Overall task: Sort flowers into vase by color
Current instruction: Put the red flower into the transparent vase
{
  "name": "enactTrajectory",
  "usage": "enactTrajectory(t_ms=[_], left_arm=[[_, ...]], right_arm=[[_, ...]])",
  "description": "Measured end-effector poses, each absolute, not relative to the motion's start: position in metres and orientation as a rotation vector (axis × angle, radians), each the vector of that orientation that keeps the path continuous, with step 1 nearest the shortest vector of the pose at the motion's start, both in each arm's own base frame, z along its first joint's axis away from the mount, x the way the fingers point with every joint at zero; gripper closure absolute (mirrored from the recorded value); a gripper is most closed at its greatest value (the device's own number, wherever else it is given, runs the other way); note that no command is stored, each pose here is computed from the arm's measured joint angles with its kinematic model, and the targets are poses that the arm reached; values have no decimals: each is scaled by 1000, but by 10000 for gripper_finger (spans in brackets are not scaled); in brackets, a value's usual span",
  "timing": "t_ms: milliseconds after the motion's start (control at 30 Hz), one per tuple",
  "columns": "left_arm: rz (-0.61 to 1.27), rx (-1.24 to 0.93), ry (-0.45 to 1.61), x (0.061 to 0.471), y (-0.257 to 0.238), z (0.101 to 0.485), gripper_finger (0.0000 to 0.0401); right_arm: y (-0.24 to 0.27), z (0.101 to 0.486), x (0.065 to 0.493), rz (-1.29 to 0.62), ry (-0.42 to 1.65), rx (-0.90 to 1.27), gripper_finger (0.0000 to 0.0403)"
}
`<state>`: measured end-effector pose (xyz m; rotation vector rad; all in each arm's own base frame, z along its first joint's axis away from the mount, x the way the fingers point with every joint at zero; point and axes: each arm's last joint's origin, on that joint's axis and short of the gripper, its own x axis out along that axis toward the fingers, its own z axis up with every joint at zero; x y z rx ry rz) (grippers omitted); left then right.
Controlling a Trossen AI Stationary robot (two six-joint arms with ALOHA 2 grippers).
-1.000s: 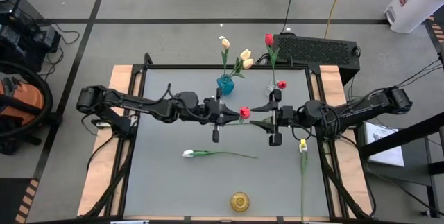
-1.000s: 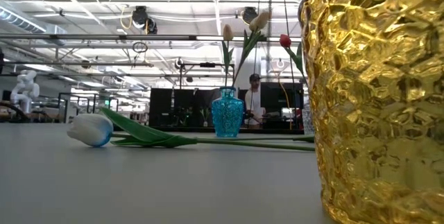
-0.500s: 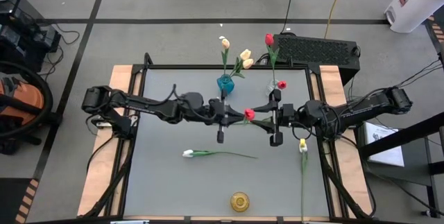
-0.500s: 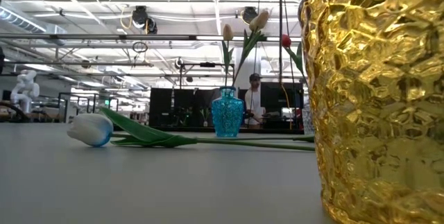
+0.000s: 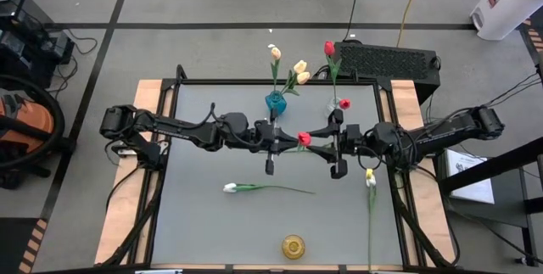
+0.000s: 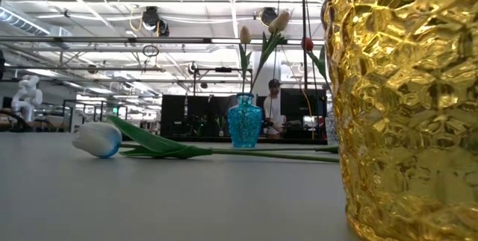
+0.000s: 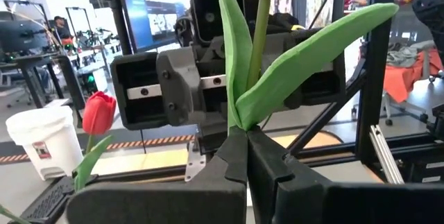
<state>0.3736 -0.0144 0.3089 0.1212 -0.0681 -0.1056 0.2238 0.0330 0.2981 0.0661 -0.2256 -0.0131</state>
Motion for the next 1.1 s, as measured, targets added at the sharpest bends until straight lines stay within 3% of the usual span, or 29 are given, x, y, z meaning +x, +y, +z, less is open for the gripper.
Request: enactTrajectory(t_ms=[567, 733, 1000, 1100], left_arm=[[-107, 118, -36, 374, -15, 306, 401], [-106, 118, -37, 374, -15, 306, 401], [-106, 117, -37, 374, -15, 306, 398], [-107, 113, -36, 374, -15, 306, 390]], right_arm=[[35, 293, 236, -14, -273, 73, 239], [35, 292, 237, -14, -267, 70, 282], [35, 292, 237, -17, -268, 50, 389], [35, 292, 237, -18, -268, 45, 395]])
